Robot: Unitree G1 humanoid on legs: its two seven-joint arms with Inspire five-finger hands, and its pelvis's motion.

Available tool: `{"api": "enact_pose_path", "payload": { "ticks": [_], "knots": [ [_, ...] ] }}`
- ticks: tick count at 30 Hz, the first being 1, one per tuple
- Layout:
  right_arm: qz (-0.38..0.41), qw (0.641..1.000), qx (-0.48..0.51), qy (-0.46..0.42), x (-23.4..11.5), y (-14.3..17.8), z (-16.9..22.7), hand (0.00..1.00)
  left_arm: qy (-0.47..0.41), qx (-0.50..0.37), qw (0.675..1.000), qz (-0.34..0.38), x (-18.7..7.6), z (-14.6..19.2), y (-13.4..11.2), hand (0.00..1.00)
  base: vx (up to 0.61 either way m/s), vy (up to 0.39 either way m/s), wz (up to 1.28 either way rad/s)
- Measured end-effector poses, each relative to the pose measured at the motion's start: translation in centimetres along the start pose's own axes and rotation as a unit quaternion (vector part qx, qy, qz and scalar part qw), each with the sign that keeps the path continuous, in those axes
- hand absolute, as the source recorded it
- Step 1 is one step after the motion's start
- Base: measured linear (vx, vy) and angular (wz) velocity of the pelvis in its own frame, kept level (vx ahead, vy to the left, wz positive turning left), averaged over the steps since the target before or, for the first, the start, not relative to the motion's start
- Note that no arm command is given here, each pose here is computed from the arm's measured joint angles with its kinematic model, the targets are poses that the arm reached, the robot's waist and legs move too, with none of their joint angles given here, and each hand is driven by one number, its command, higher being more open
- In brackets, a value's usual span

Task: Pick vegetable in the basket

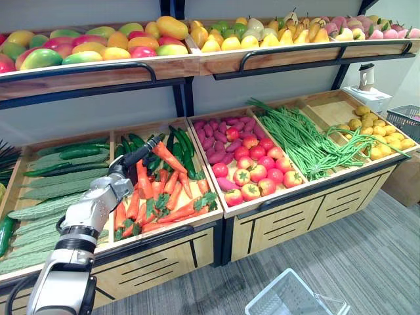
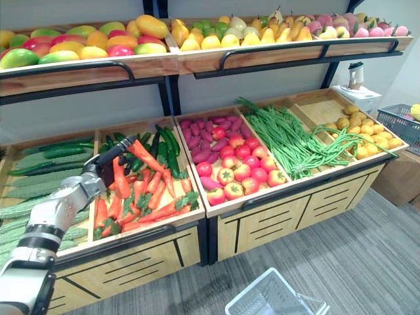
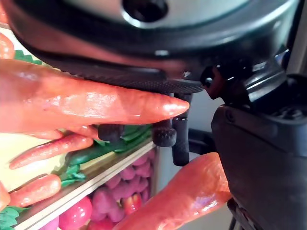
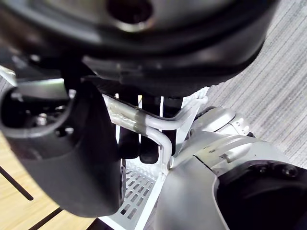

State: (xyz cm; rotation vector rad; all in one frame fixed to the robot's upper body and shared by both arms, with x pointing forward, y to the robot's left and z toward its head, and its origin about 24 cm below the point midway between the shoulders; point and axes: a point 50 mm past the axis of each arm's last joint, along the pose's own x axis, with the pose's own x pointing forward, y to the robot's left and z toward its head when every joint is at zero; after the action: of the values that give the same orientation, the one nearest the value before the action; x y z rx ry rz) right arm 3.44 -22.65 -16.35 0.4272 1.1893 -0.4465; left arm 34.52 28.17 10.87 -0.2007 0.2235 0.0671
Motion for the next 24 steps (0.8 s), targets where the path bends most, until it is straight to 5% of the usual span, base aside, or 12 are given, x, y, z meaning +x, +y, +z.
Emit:
{"api": "enact_pose_path", "payload": {
  "ticks": [24],
  "knots": [
    [0.001, 1.0, 0.019, 0.003, 0.0, 0.3, -0.6, 0.0, 0.031, -0.041, 0.999, -0.005, 0.1, -2.1, -0.5, 0.0, -0.02, -0.006, -0.01]
  ]
}}
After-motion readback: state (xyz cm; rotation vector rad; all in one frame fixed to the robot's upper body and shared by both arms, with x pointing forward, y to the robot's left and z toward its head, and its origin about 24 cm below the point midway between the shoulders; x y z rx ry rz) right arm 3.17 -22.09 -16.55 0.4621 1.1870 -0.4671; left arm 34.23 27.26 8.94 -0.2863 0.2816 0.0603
